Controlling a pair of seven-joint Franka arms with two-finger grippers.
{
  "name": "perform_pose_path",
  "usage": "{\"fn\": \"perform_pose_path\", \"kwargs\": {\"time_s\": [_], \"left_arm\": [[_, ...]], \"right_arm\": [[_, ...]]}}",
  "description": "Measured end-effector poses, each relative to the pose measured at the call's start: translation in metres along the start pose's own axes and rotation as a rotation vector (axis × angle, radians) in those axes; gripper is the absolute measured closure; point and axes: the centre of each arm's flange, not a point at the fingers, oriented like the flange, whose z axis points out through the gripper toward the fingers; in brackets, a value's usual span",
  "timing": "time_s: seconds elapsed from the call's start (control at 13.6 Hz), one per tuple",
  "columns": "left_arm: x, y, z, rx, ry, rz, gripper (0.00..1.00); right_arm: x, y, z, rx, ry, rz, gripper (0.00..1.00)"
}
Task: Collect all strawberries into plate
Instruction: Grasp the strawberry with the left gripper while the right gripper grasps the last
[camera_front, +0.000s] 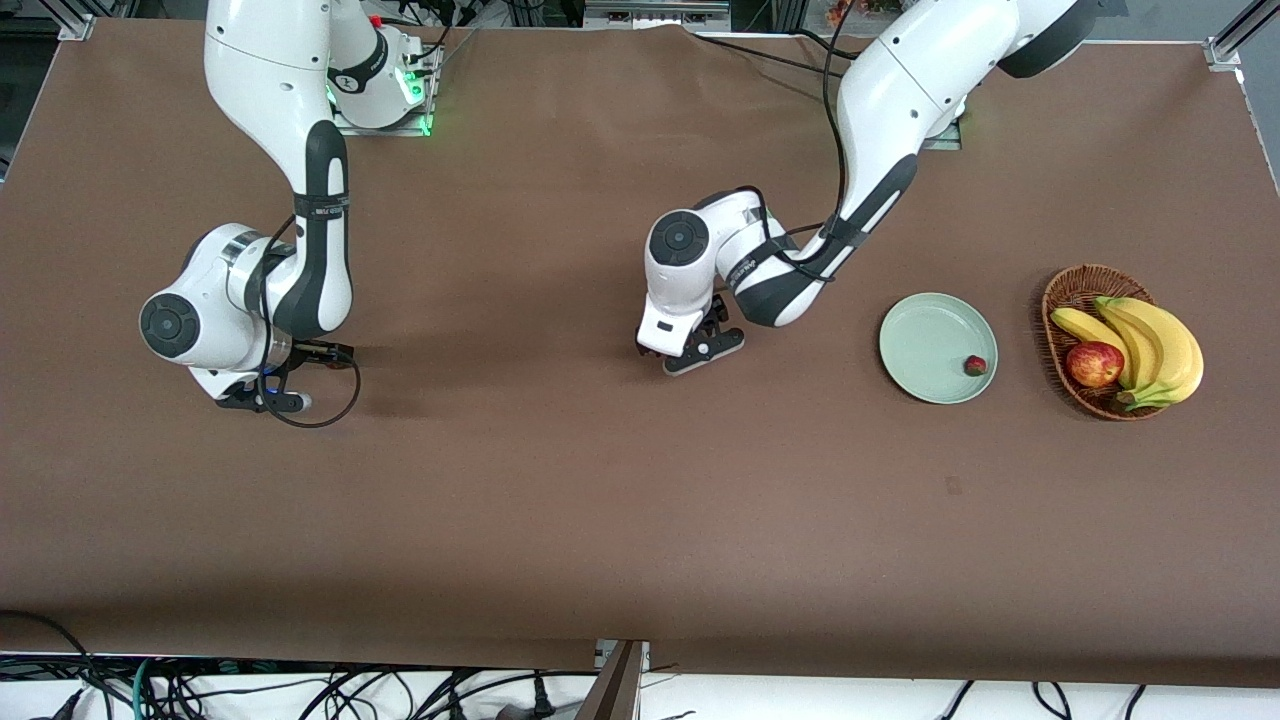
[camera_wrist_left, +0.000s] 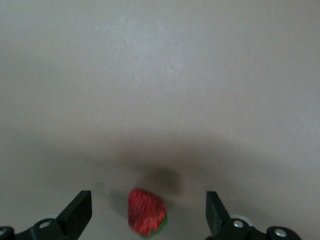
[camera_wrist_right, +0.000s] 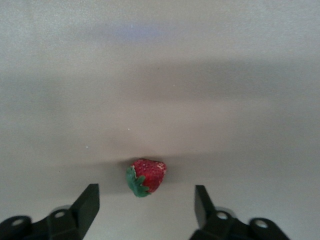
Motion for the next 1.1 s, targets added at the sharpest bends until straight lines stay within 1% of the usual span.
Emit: {"fn": "perform_pose_path", "kwargs": {"time_s": [0.07, 0.15, 0.22, 0.37, 0.44, 0.51, 0.59, 0.74, 0.81, 0.88, 0.96, 1.1], "left_arm": [[0.001, 0.0, 0.001, -0.002, 0.0, -0.001, 0.0], [0.0, 0.001, 0.002, -0.003, -0.001, -0.001, 0.0], [-0.002, 0.001, 0.002, -0.004, -0.002, -0.005, 0.04], [-0.008, 0.003, 0.006, 0.0, -0.008, -0.019, 0.05], [-0.012, 0.004, 0.007, 0.002, -0.01, -0.02, 0.09], [-0.017, 0.005, 0.009, 0.004, -0.012, -0.019, 0.18], [-0.021, 0.006, 0.011, 0.007, -0.015, -0.019, 0.31], [-0.023, 0.006, 0.013, 0.011, -0.016, -0.027, 0.52], [-0.021, 0.005, 0.013, 0.011, -0.016, -0.031, 0.64], [-0.019, 0.005, 0.012, 0.009, -0.015, -0.034, 0.67], [-0.014, 0.004, 0.011, 0.009, -0.014, -0.041, 0.67], [0.003, -0.003, 0.003, 0.027, -0.021, -0.066, 0.67]], "right_arm": [[0.0, 0.001, 0.001, 0.005, 0.004, 0.002, 0.17], [0.0, 0.001, 0.002, 0.01, 0.011, 0.006, 0.23], [0.001, 0.0, 0.003, 0.015, 0.02, 0.007, 0.23], [0.003, -0.006, 0.01, 0.021, 0.031, 0.003, 0.27], [0.003, -0.006, 0.013, 0.022, 0.03, -0.001, 0.27], [0.003, -0.005, 0.016, 0.023, 0.03, -0.006, 0.32], [0.004, -0.002, 0.019, 0.024, 0.031, -0.014, 0.32], [0.003, 0.008, 0.026, 0.026, 0.03, -0.026, 0.45], [0.003, 0.012, 0.029, 0.027, 0.026, -0.03, 0.45], [0.002, 0.013, 0.03, 0.028, 0.025, -0.032, 0.5], [0.002, 0.013, 0.03, 0.029, 0.025, -0.032, 0.5], [0.002, 0.014, 0.029, 0.029, 0.028, -0.03, 0.63]]}}
